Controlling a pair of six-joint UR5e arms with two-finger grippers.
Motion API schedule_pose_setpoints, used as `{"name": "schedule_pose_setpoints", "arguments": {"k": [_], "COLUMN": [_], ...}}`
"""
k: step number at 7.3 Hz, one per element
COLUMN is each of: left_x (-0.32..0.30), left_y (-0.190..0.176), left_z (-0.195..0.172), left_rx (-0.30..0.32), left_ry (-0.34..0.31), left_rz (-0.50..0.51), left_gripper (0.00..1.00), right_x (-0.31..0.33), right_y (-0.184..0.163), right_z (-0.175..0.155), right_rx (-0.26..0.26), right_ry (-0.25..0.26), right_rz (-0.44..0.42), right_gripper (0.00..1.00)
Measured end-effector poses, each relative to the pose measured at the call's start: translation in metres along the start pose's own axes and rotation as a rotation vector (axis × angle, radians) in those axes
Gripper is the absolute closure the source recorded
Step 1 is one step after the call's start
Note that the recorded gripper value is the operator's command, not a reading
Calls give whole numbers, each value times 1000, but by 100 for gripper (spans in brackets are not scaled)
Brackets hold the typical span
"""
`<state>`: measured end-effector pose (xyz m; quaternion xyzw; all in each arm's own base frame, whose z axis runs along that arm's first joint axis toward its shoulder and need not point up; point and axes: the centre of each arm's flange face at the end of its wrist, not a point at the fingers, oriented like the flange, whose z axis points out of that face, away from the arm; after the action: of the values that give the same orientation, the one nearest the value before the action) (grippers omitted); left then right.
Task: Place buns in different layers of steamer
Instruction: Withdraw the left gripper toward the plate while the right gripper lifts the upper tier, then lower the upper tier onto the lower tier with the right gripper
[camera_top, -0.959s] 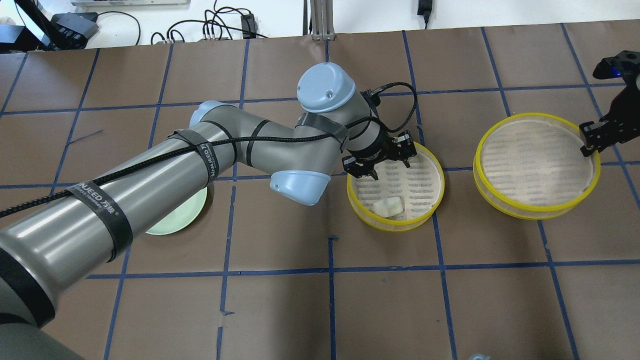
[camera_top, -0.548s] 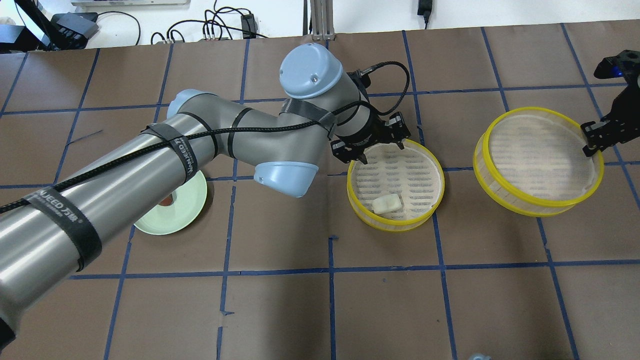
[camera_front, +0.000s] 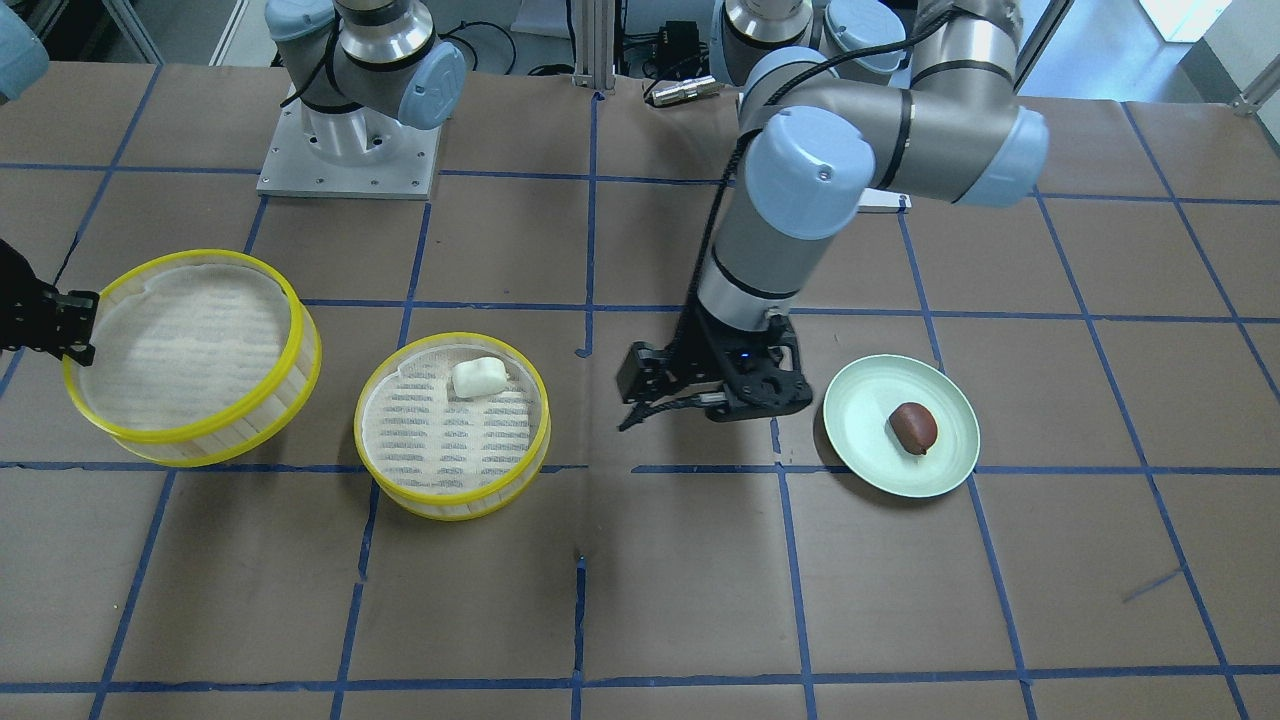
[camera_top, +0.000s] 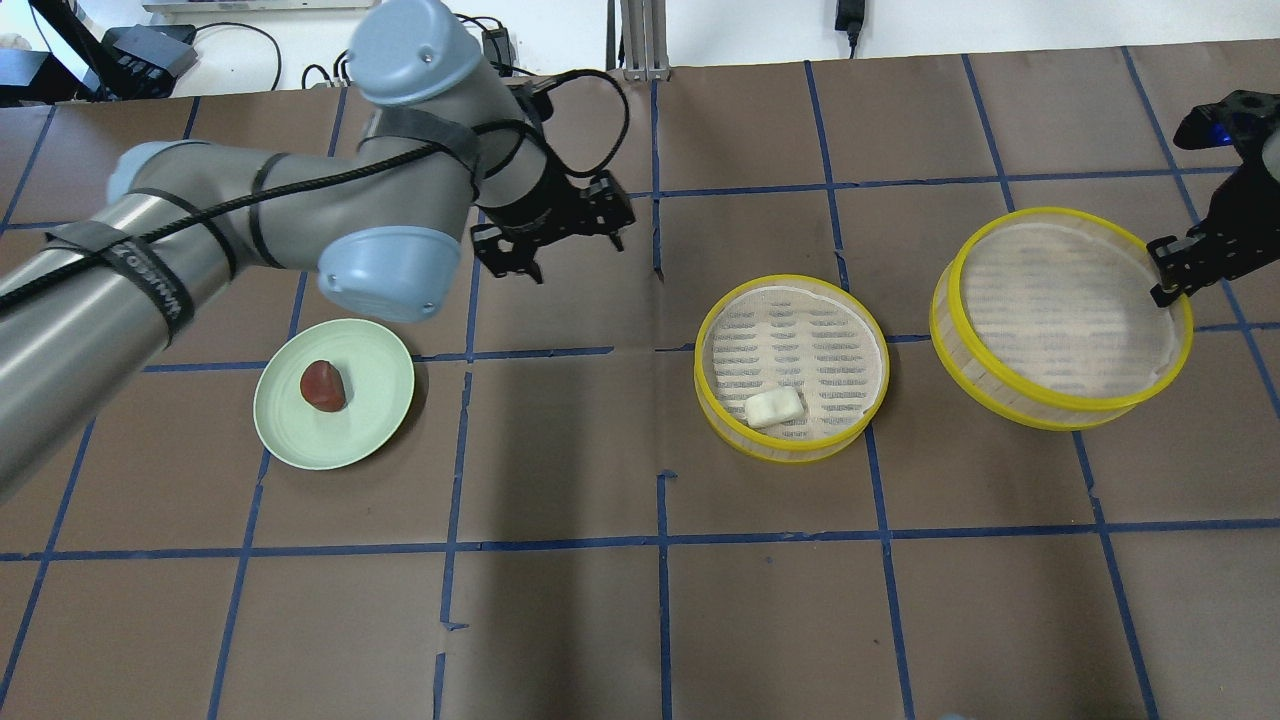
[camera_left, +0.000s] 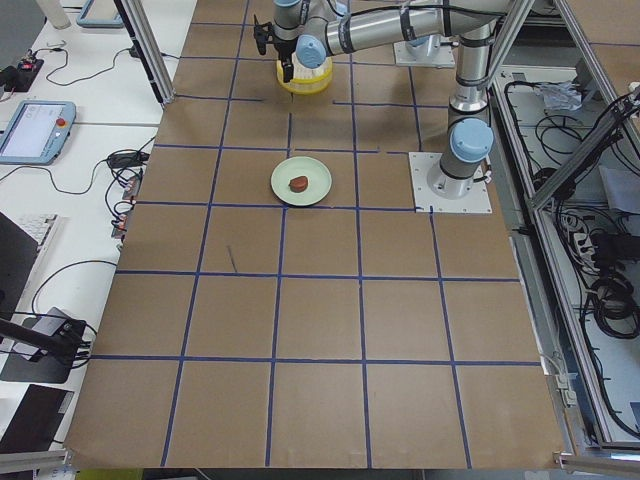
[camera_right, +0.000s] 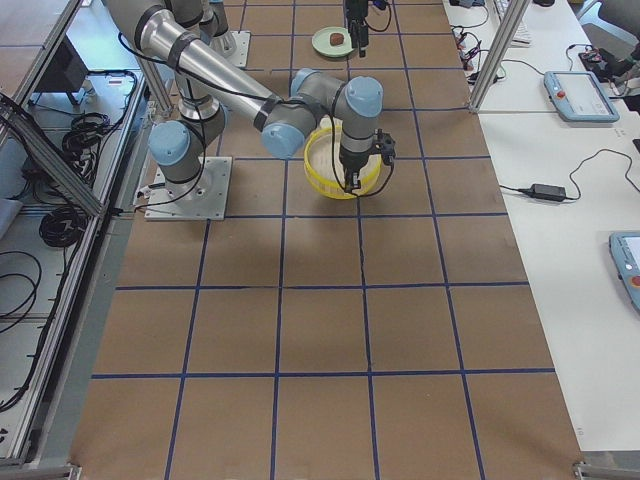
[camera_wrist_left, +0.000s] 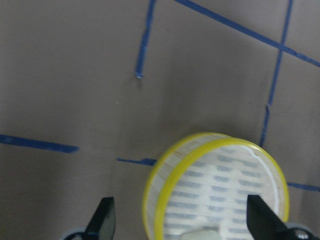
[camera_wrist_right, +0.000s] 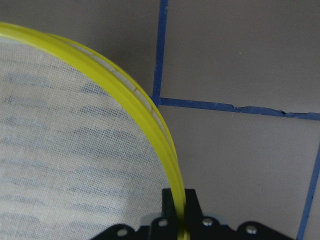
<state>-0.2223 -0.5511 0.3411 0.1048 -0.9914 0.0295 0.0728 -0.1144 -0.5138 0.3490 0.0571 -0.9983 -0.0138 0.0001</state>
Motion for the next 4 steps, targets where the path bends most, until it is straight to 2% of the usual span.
{"name": "schedule_pose_setpoints", "arguments": {"k": [1, 2, 4], "left_x": [-48, -94, -159], "left_y": [-16, -29, -34], "left_z": [-3, 0, 19], "left_rx": [-27, -56, -112], "left_ry": [-63, -90, -96], "left_rz": [31, 48, 70], "left_gripper": [3, 3, 3], "right_x": [-33, -73, -152], "right_y": [-7, -16, -29], "right_z": [-2, -1, 6], "right_rx": [-2, -5, -9], "right_ry": [-9, -9, -4], "right_rz": [17, 54, 127], "right_gripper": [98, 98, 98]}}
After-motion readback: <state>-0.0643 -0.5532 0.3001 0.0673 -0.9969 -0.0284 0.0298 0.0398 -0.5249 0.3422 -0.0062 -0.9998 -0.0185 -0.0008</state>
